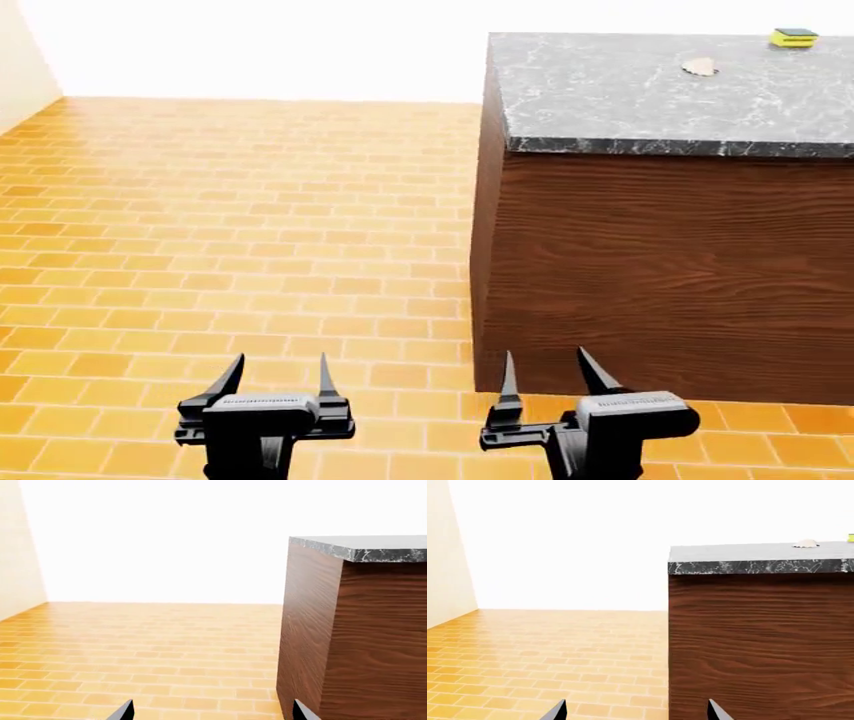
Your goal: Pick the scallop from the counter and place it in the cabinet.
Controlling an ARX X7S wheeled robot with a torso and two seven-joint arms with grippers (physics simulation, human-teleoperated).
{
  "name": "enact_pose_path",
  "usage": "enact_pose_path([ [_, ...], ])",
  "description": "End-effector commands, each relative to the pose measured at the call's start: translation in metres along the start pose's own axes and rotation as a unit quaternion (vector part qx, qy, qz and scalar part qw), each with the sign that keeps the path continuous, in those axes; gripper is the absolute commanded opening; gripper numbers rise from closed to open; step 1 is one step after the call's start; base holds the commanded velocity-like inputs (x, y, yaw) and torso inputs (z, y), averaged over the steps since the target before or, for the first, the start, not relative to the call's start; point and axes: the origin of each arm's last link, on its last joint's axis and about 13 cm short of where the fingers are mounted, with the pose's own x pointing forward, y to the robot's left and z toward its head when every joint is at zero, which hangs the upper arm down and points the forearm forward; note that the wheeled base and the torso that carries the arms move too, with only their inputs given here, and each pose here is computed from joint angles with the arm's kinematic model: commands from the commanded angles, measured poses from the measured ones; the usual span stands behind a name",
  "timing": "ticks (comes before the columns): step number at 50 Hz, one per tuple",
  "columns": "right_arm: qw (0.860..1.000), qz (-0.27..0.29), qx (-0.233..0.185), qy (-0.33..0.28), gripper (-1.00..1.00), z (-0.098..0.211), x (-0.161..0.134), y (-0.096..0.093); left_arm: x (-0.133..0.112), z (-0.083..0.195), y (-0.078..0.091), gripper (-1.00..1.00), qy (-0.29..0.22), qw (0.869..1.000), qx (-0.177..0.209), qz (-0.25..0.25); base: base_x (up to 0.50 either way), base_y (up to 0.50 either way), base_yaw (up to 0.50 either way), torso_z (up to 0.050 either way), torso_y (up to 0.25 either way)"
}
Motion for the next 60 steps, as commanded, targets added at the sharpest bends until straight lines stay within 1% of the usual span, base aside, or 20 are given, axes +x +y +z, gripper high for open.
enact_pose_path([
  [1, 1.000, -0.008, -0.002, 0.008, 1.00, -0.001, 0.000, -0.001, 0.000, 0.000, 0.000, 1.00, 0.001, 1.000, 0.000, 0.000, -0.50, 0.01, 0.00, 0.000, 0.000],
  [28, 0.999, -0.023, -0.008, 0.026, 1.00, -0.007, 0.001, -0.003, 0.000, -0.001, 0.000, 1.00, 0.002, 1.000, -0.001, 0.002, -0.50, 0.02, 0.00, 0.000, 0.000],
  [33, 0.999, -0.026, -0.008, 0.045, 1.00, -0.004, 0.001, -0.003, 0.003, 0.002, 0.004, 1.00, 0.026, 1.000, 0.002, 0.015, -0.50, 0.05, 0.00, 0.000, 0.000],
  [37, 0.999, -0.023, 0.000, 0.044, 1.00, 0.010, 0.005, -0.001, 0.008, 0.023, 0.008, 1.00, 0.039, 0.999, -0.002, 0.022, -0.49, 0.05, 0.00, 0.000, 0.000],
  [43, 0.999, -0.014, 0.011, 0.027, 1.00, 0.032, 0.008, 0.002, 0.011, 0.063, 0.008, 1.00, 0.002, 1.000, -0.013, 0.004, -0.50, 0.04, 0.00, 0.007, 0.005],
  [47, 1.000, -0.008, 0.011, 0.013, 1.00, 0.047, 0.010, 0.004, 0.013, 0.078, 0.010, 1.00, -0.011, 1.000, -0.005, 0.010, -0.50, 0.03, 0.00, 0.050, 0.031],
  [53, 1.000, 0.011, 0.014, -0.009, 1.00, 0.075, 0.012, 0.009, 0.016, 0.099, 0.012, 1.00, -0.022, 1.000, -0.003, 0.009, -0.50, 0.03, 0.00, 0.050, 0.031],
  [60, 0.999, 0.029, 0.018, -0.031, 1.00, 0.103, 0.014, 0.012, 0.019, 0.119, 0.015, 1.00, -0.033, 0.999, -0.004, 0.007, -0.20, -0.01, 0.00, 0.050, 0.031],
])
